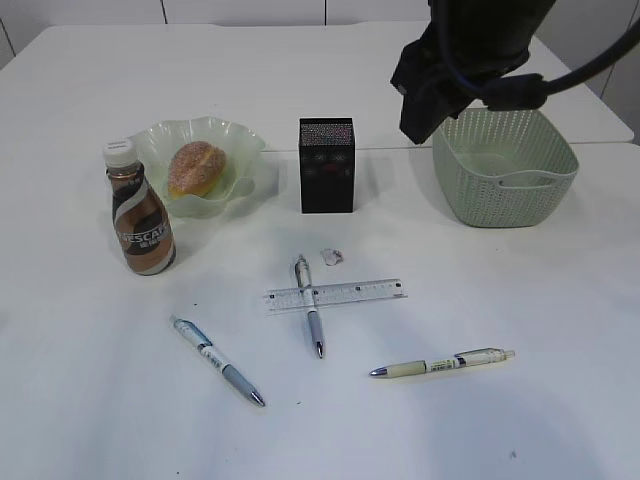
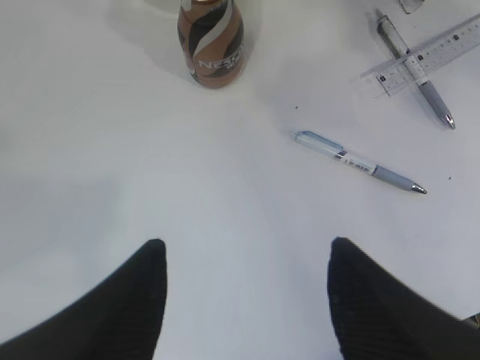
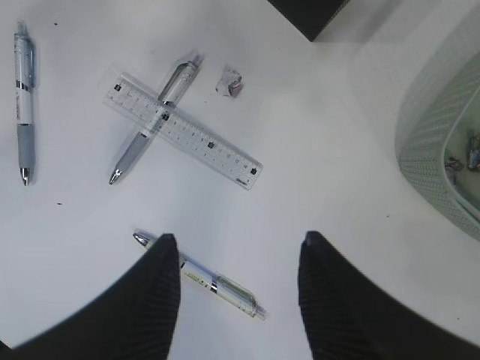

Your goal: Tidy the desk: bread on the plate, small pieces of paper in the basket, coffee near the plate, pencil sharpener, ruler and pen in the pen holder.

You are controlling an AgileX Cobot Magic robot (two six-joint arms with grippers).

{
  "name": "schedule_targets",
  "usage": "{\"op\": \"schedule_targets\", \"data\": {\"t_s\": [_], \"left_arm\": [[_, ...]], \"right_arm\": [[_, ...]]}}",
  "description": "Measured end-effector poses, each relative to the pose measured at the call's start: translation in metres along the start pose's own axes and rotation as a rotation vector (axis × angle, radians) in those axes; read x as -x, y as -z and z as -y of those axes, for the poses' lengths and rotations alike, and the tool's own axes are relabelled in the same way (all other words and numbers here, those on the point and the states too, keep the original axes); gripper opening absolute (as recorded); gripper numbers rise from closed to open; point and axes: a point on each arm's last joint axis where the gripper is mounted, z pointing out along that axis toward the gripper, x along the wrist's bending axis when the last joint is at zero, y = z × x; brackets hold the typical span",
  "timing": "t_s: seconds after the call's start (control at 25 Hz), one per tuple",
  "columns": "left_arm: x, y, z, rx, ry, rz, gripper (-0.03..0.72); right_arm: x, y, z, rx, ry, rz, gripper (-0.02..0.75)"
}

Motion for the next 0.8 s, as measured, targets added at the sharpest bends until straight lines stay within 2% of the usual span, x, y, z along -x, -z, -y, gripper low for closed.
{"op": "schedule_targets", "data": {"t_s": [0.28, 0.44, 0.52, 0.56, 0.64, 0.76, 0.8], "left_arm": [[0.000, 0.000, 0.003, -0.033, -0.003, -0.005, 0.474], [-0.001, 0.000, 0.004, -0.043, -0.005, -0.008, 0.474], [-0.001, 0.000, 0.005, -0.053, -0.005, -0.008, 0.474], [-0.001, 0.000, 0.005, -0.057, -0.005, -0.008, 0.474], [-0.001, 0.000, 0.007, -0.072, -0.005, -0.010, 0.474], [-0.001, 0.000, 0.009, -0.097, -0.005, -0.010, 0.474], [-0.001, 0.001, 0.009, -0.104, -0.005, -0.010, 0.474]], "right_arm": [[0.000, 0.000, 0.000, 0.003, 0.017, 0.003, 0.406], [0.000, 0.000, 0.000, 0.003, 0.118, 0.004, 0.406], [0.000, 0.000, 0.000, 0.004, 0.304, 0.005, 0.406], [0.000, 0.000, 0.000, 0.004, 0.304, 0.005, 0.406], [0.001, 0.000, -0.002, 0.019, 0.453, 0.013, 0.406], [0.001, -0.003, -0.003, 0.022, 0.526, 0.016, 0.406], [0.002, -0.018, -0.005, -0.006, 0.607, -0.001, 0.406]]}}
